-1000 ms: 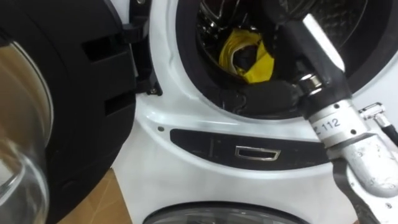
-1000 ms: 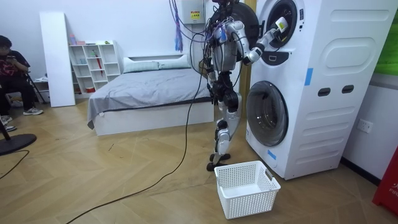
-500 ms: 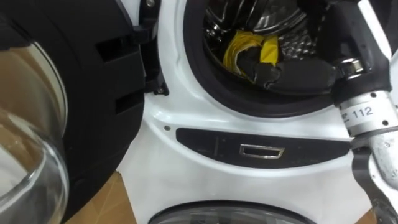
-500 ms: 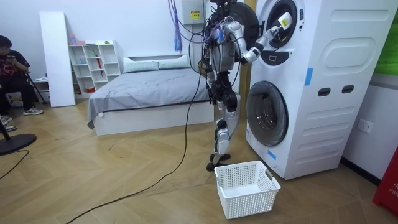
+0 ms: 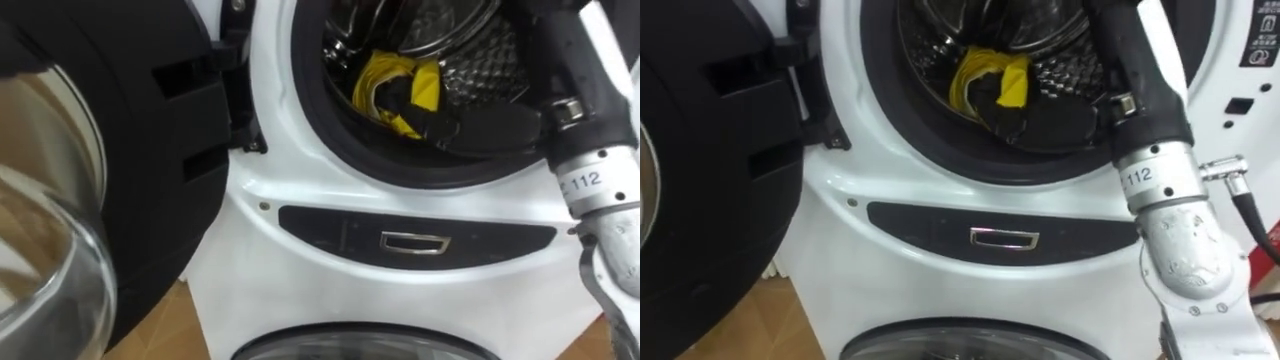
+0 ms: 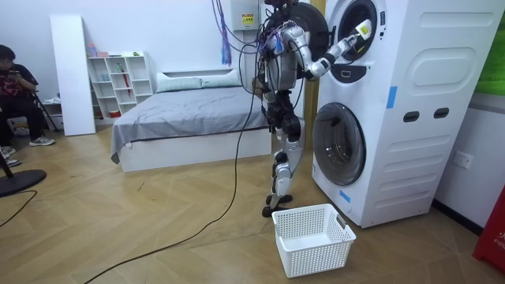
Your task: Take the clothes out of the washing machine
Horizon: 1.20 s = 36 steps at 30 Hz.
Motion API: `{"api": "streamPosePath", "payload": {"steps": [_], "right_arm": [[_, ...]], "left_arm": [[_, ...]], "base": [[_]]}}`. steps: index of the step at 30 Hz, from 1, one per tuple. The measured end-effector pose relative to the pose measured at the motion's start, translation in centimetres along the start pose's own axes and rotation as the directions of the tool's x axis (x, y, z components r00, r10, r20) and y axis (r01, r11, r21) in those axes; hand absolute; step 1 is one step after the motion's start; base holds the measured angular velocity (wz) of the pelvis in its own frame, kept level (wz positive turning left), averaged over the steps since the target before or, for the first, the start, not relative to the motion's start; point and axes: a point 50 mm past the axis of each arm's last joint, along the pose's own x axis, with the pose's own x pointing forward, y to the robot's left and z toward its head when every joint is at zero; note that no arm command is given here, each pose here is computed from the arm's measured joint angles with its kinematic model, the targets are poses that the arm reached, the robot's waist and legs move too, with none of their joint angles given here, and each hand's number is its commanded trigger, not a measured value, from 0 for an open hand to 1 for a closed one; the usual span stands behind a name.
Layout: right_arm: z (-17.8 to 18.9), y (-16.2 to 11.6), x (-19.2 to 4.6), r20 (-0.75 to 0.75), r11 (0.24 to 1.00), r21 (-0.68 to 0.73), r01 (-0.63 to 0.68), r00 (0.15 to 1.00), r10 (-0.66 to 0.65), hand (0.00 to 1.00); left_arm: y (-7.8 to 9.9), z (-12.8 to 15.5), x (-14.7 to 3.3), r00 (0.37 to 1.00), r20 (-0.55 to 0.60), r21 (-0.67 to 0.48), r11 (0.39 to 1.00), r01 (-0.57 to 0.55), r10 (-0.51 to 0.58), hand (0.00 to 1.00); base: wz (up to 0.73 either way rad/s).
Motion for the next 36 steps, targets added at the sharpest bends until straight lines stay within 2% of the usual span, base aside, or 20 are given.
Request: {"api": "streamPosePath", "payload": {"steps": [4, 14, 21, 29, 36], "right_arm": [[-1.8, 1.0, 1.4, -0.115, 0.995, -0.071, -0.063, 0.992, 0.054, 0.00], [-2.9, 0.9, 3.8, -0.217, 0.988, -0.085, -0.127, 0.970, 0.106, 0.00], [-3.1, 0.9, 5.7, -0.267, 0.973, -0.145, -0.179, 0.954, 0.136, 0.00], [-3.5, 0.3, 6.1, -0.305, 0.970, -0.166, -0.179, 0.944, 0.122, 0.00], [-3.0, -0.2, 6.6, -0.324, 0.950, -0.210, -0.231, 0.933, 0.155, 0.00]], "left_arm": [[0.6, 1.5, 0.2, 1.000, 0.016, -0.001, 1.000, -0.006, 0.006, 0.00], [0.9, 1.9, 0.1, 1.000, -0.009, 0.012, 1.000, -0.012, 0.012, 0.00], [0.9, 2.4, 0.1, 1.000, -0.026, 0.012, 1.000, 0.015, -0.014, 0.00], [0.7, 2.2, 0.1, 0.998, -0.046, 0.024, 0.999, 0.047, -0.046, 0.00], [1.0, 2.9, 0.0, 0.998, -0.028, 0.012, 0.999, 0.052, -0.052, 0.00]], "base": [[0.14], [0.03], [0.03], [0.07], [0.10]]}}
